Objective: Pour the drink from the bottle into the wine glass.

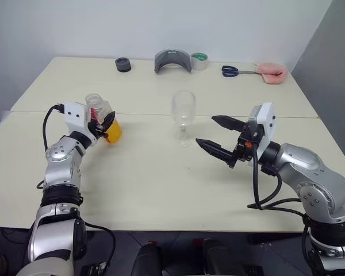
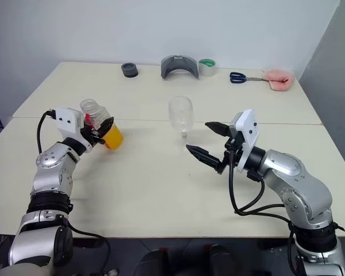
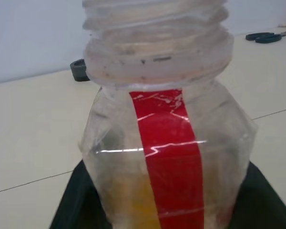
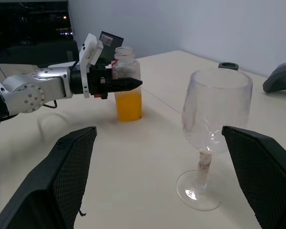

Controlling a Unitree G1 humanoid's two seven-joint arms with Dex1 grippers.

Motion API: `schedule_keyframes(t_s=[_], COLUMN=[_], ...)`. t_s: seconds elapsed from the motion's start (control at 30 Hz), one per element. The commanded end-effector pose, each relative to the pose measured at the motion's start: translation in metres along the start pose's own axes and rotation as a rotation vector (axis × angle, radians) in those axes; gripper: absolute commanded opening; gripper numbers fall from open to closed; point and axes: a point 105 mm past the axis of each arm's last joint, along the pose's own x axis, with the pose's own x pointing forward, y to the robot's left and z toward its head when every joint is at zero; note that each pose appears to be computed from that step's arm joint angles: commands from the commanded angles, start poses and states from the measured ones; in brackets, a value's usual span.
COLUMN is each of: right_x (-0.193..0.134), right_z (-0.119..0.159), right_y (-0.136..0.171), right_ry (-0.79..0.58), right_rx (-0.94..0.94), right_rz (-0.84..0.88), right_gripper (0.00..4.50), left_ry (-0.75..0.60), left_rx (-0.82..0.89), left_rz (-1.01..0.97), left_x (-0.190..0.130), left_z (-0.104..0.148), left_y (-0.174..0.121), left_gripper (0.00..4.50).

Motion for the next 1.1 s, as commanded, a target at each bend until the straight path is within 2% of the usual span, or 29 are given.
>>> schedule_keyframes(t_s=[0.03, 0.2, 0.33, 0.63, 0.77, 0.97, 1.1], right_x=[-0.001, 0.0, -0.002, -0.008, -0.01, -0.005, -0.004], right_z=[0.011, 0.013, 0.016, 0.015, 0.011, 0.01, 0.009], right_y=[0.003, 0.0, -0.01, -0.025, -0.028, -0.026, -0.03], right_ry=[-0.041, -0.053, -0.069, -0.09, -0.09, -0.123, -0.132], right_rx=[-0.038, -0.053, -0.083, -0.129, -0.165, -0.176, -0.185], right_rz=[-0.002, -0.026, -0.097, -0.221, -0.251, -0.242, -0.262], right_gripper=[4.5, 4.5, 4.5, 4.5, 4.5, 4.5, 4.5], left_ry=[-0.05, -0.075, -0.098, -0.115, -0.109, -0.129, -0.163], left_rx=[0.026, 0.058, 0.117, 0.402, 0.525, 0.693, 0.738], left_rz=[0.023, 0.04, 0.027, -0.243, -0.34, -0.405, -0.456], left_x=[-0.002, 0.002, 0.012, 0.045, 0.054, 0.061, 0.065], left_z=[0.014, 0.032, 0.057, 0.1, 0.104, 0.114, 0.124], left_y=[0.009, 0.011, 0.011, -0.038, -0.055, -0.064, -0.076], left_gripper=[1.8, 1.8, 1.8, 1.8, 1.8, 1.8, 1.8])
